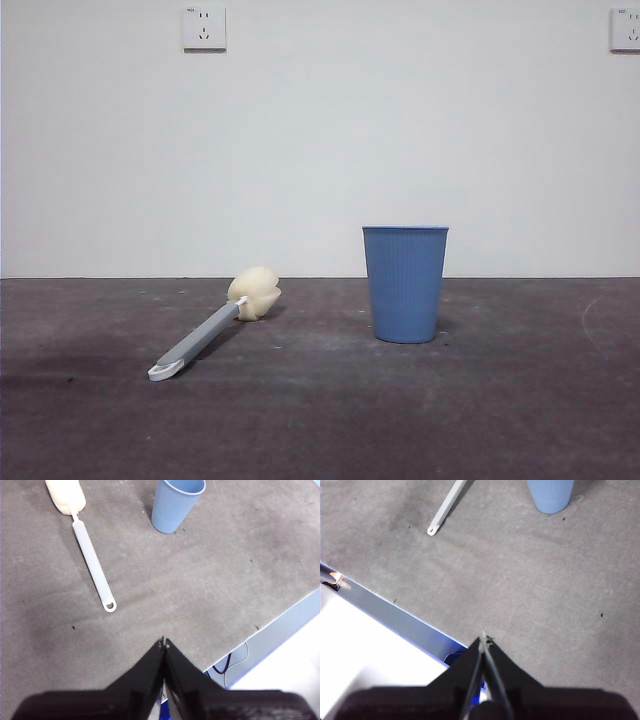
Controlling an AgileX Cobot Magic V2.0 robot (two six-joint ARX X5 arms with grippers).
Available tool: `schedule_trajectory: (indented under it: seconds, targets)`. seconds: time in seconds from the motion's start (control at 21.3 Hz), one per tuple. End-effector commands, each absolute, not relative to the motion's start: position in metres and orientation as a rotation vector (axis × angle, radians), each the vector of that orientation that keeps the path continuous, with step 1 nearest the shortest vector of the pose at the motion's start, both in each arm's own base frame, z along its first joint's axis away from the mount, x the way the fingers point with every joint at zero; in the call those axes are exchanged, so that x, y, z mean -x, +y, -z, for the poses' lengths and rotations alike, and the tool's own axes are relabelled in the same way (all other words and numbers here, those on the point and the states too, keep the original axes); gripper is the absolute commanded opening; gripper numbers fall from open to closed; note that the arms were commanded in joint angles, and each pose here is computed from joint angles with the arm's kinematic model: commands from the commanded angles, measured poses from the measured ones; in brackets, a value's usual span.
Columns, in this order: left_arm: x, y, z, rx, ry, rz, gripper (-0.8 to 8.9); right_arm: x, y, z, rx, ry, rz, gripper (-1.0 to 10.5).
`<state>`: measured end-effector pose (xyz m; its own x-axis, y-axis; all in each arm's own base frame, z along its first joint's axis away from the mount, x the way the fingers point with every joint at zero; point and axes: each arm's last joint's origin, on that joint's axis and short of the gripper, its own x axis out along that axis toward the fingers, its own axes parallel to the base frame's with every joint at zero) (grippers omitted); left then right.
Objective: Pick up the cup brush,pick up the cup,insert the brush into the cup,clean the cup,put the cup brush back,put the cup back to the fixed position on the table
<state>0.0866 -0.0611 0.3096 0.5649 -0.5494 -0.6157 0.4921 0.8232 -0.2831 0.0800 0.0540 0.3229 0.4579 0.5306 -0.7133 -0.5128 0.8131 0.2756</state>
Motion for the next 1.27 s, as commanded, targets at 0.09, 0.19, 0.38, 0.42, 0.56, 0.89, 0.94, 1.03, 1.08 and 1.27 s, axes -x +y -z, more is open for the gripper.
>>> schedule_trajectory:
  seconds: [0.09, 0.19, 0.38, 0.42, 0.56, 0.89, 0.94, 1.03, 1.08, 1.27]
  targets:
    - [-0.087, -0.061, -0.309, 0.073, 0.745, 0.618, -0.03, -0.08, 0.054, -0.324, -0.027, 0.879, -0.642, 0.0]
    - [-0.088, -0.057, -0.31, -0.017, 0.688, 0.583, -0.03, -0.08, 0.054, -0.324, -0.027, 0.88, -0.641, 0.0]
    - [-0.107, -0.047, -0.328, -0.183, 0.178, 0.534, -0.03, -0.08, 0.054, -0.324, -0.027, 0.88, -0.642, 0.0]
    - [-0.109, -0.043, -0.327, -0.18, 0.025, 0.513, -0.03, -0.08, 0.054, -0.324, -0.027, 0.88, -0.641, 0.0]
    - [-0.111, -0.031, -0.298, -0.171, -0.274, 0.387, -0.03, -0.08, 0.054, -0.324, -0.027, 0.88, -0.642, 0.0]
    - [-0.108, -0.022, -0.213, -0.171, -0.18, 0.28, -0.03, -0.08, 0.054, -0.324, -0.027, 0.88, -0.642, 0.0]
    - [-0.107, -0.021, -0.205, -0.165, -0.169, 0.276, -0.03, -0.08, 0.054, -0.324, -0.027, 0.88, -0.641, 0.0]
    - [-0.106, -0.019, -0.193, -0.145, -0.139, 0.248, -0.03, -0.08, 0.054, -0.324, -0.027, 0.88, -0.642, 0.0]
    - [-0.106, -0.019, -0.187, -0.135, -0.118, 0.232, -0.03, -0.08, 0.054, -0.324, -0.027, 0.88, -0.641, 0.0]
    - [-0.104, -0.016, -0.168, -0.119, -0.012, 0.187, -0.03, -0.08, 0.054, -0.324, -0.027, 0.88, -0.642, 0.0]
